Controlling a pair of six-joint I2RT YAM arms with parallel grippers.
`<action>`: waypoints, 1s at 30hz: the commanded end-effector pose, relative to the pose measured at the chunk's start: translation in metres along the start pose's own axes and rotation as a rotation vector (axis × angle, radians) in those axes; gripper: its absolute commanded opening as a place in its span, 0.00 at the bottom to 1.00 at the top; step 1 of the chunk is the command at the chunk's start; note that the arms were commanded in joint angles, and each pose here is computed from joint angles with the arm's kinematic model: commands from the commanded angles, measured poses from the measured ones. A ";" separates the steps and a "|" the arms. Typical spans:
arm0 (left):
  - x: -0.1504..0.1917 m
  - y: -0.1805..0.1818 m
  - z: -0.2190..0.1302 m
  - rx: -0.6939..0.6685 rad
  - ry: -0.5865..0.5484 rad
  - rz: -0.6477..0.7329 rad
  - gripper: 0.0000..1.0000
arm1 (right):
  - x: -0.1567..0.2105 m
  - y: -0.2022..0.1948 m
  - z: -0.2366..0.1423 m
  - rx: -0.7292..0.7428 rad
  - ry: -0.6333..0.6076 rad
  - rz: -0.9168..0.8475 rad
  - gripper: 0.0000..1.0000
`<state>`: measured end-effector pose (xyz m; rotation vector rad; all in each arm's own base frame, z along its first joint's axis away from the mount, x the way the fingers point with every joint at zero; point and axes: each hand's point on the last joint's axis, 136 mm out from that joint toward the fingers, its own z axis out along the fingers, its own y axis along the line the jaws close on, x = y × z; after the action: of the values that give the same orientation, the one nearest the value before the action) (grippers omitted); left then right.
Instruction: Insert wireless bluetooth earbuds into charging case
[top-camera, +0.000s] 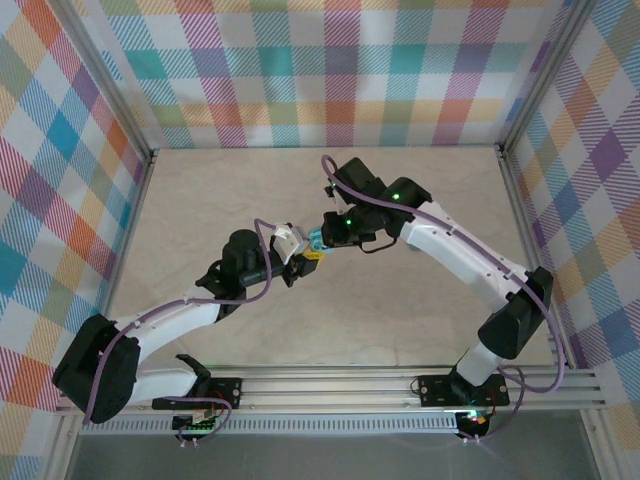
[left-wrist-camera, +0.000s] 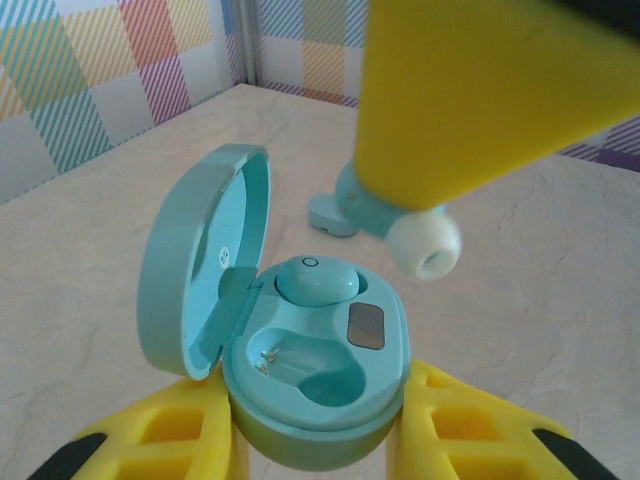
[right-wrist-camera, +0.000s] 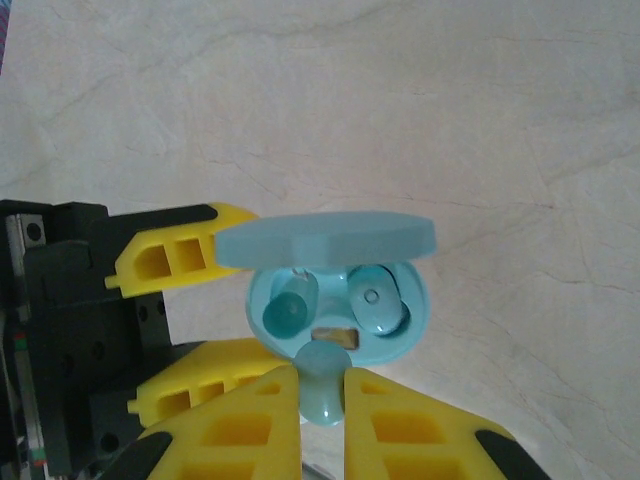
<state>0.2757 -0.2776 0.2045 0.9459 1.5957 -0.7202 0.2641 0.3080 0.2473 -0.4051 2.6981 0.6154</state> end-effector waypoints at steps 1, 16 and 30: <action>-0.022 -0.005 0.000 0.016 -0.073 0.023 0.00 | -0.003 0.013 0.004 -0.029 0.015 -0.004 0.16; -0.022 -0.007 -0.003 0.018 -0.081 0.022 0.00 | 0.005 0.003 0.020 0.010 0.032 0.009 0.17; -0.023 -0.010 -0.004 0.024 -0.078 0.021 0.00 | 0.005 0.003 0.028 0.005 0.042 0.011 0.22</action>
<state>0.2757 -0.2785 0.2081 0.9385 1.5831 -0.7257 0.2686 0.3212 0.2332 -0.4102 2.7118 0.6236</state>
